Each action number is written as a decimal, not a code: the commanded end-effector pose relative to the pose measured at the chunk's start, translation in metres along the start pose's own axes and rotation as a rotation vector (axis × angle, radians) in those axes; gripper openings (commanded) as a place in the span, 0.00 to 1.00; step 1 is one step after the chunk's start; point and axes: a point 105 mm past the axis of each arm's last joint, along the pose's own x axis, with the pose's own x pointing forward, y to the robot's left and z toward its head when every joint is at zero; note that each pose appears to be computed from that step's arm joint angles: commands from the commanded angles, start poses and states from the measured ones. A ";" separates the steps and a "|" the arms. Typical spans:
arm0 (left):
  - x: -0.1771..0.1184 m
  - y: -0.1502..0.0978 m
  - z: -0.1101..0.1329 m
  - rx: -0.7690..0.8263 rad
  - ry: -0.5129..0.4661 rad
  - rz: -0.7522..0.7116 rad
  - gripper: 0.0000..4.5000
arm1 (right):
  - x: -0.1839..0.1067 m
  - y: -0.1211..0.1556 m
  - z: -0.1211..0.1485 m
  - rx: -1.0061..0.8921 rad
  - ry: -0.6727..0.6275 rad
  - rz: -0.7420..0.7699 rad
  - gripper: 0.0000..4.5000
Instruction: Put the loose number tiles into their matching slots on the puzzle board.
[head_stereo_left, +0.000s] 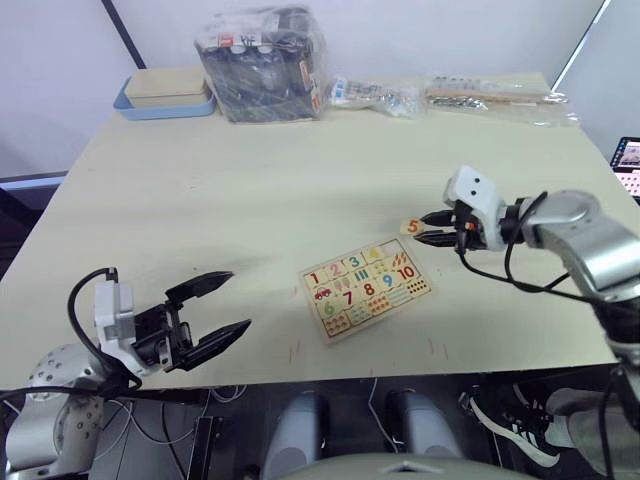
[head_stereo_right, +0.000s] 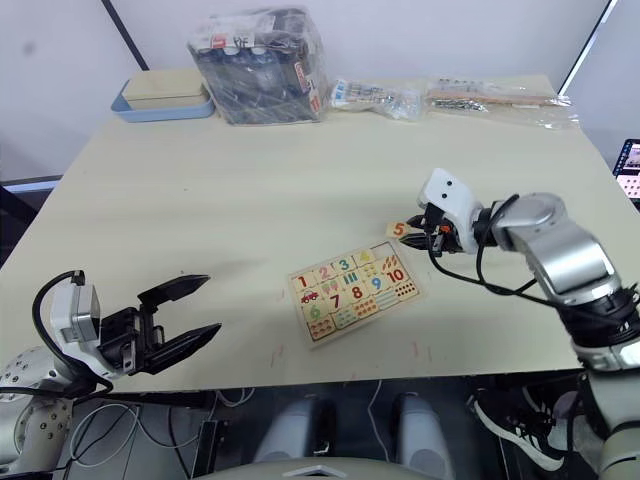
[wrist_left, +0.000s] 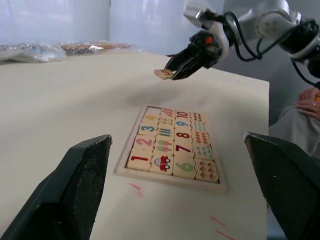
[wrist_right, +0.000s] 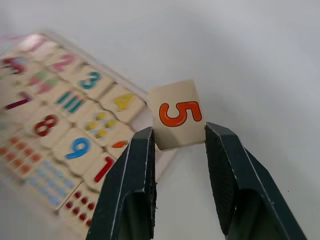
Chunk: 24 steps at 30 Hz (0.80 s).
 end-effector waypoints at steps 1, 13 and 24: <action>0.003 -0.004 0.008 0.023 -0.010 -0.022 1.00 | -0.002 0.002 0.010 -0.125 0.072 0.142 0.19; 0.002 -0.010 0.011 0.021 0.004 -0.015 1.00 | 0.024 -0.015 0.039 -0.484 0.286 0.369 0.19; 0.006 -0.016 0.012 0.018 0.004 -0.004 1.00 | 0.061 -0.031 0.034 -0.598 0.351 0.424 0.19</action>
